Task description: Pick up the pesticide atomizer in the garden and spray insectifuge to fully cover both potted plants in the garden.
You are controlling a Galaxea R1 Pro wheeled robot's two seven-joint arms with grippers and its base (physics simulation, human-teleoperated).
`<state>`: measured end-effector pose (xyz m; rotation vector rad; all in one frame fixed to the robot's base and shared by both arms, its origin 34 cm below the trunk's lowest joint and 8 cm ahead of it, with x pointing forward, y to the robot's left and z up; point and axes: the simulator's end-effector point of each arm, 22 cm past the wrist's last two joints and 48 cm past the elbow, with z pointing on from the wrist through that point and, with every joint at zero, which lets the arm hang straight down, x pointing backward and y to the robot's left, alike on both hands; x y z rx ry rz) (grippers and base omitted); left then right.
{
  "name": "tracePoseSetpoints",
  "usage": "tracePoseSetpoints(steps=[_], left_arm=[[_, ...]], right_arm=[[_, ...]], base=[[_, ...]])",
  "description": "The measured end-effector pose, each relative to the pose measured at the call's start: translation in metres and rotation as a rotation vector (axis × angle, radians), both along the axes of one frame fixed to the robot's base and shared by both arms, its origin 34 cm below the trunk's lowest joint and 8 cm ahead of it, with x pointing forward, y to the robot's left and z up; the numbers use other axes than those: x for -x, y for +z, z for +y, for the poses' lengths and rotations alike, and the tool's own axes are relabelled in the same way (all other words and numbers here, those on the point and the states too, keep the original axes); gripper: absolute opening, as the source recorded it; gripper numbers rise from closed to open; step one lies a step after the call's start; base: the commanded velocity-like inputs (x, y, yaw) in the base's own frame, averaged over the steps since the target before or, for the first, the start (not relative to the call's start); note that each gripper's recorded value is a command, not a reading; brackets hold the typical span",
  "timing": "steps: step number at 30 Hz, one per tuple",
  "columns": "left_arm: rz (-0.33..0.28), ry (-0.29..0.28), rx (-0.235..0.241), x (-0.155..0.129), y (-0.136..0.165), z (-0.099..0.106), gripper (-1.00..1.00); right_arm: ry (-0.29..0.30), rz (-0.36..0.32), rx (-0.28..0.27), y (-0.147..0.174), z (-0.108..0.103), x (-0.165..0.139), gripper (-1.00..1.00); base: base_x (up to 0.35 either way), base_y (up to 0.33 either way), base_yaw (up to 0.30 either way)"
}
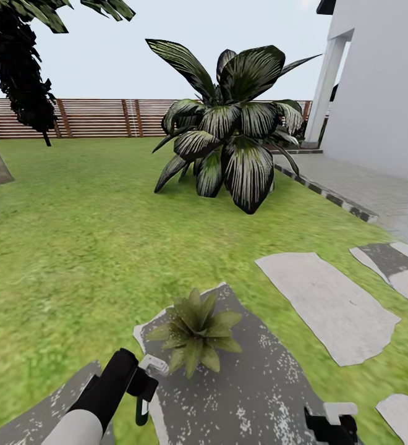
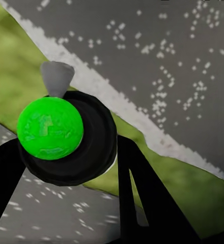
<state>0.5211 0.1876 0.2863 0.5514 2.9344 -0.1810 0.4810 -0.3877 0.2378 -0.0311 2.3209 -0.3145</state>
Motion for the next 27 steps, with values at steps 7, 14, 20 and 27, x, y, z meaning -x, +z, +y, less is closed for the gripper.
tracePoseSetpoints(steps=[7,14,20,27], left_arm=[[-0.003,0.002,-0.001,-0.002,0.001,0.002,-1.00],[0.000,-0.002,-0.003,0.001,-0.001,0.001,-1.00],[-0.001,0.000,-0.002,0.000,0.000,0.001,-1.00],[-0.006,-0.003,0.005,-0.002,0.001,-0.004,-1.00]], right_arm=[[-0.009,0.031,0.009,-0.007,-0.005,0.014,1.00],[-0.009,0.034,0.009,-0.008,-0.005,0.014,1.00],[-0.009,0.034,0.009,-0.008,-0.005,0.015,1.00],[-0.009,0.034,0.009,-0.008,-0.005,0.015,1.00]], base=[[0.198,-0.147,0.115],[-0.016,-0.244,0.272],[-0.210,-0.208,0.276],[0.094,-0.252,0.155]])
